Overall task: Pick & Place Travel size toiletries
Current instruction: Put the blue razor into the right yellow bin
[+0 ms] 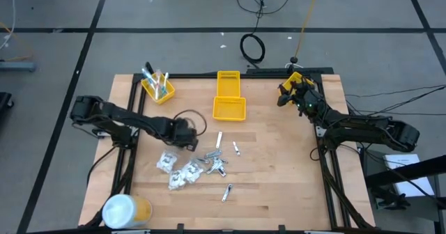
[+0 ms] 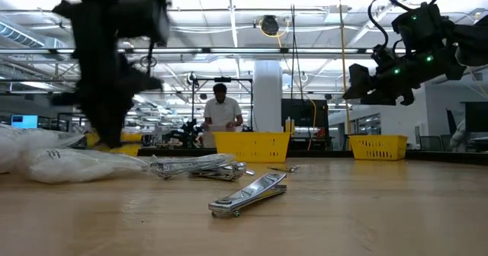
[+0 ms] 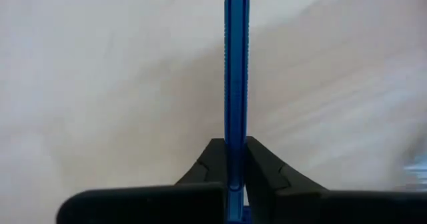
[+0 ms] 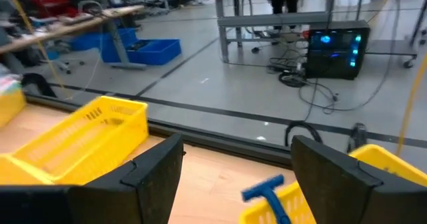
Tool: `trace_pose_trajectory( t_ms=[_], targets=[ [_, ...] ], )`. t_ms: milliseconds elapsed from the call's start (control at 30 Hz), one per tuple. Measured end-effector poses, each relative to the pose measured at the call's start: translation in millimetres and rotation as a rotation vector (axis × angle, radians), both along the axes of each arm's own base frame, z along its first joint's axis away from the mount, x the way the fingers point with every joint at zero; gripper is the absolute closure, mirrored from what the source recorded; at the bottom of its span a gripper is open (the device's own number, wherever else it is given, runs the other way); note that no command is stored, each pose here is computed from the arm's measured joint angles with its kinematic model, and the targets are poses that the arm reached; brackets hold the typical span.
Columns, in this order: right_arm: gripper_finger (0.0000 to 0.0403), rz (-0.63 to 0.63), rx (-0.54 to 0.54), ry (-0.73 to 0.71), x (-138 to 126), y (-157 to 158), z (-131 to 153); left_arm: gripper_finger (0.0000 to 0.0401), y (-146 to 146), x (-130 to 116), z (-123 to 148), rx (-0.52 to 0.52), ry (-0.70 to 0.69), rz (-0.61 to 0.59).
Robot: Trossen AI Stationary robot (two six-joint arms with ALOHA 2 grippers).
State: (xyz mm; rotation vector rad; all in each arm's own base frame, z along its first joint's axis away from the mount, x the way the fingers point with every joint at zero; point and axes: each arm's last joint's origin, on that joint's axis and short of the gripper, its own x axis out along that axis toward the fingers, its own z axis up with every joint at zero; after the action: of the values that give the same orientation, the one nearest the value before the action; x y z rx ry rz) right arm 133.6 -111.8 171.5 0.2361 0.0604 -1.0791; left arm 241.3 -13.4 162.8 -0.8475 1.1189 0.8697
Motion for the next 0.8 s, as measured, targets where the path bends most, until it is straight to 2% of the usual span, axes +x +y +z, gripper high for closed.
trace_pose_trajectory(
  t_ms=[133, 300, 433, 500, 633, 800],
  targets=[
    [0.0140, 0.098, -0.019, -0.053, 3, 1, 5, 0.0383, 9, 16, 41, 0.183, -0.148, -0.152],
    [0.0140, 0.328, -0.058, -0.141, 9, 5, 14, 0.0391, 18, 44, 90, 0.481, -0.378, -0.417],
    [0.0140, 0.568, -0.077, -0.183, 16, 16, 19, 0.0389, 25, 65, 107, 0.701, -0.552, -0.672],
    [0.0140, 0.637, -0.110, -0.173, 20, 22, 20, 0.0384, 27, 74, 112, 0.789, -0.631, -0.803],
    [0.0140, 0.737, -0.219, -0.156, 28, 39, 26, 0.0390, 36, 92, 106, 0.858, -0.749, -0.936],
    [0.0140, 0.851, -0.311, -0.198, 42, 57, 38, 0.0390, 51, 112, 90, 0.877, -0.866, -0.968]
  ],
)
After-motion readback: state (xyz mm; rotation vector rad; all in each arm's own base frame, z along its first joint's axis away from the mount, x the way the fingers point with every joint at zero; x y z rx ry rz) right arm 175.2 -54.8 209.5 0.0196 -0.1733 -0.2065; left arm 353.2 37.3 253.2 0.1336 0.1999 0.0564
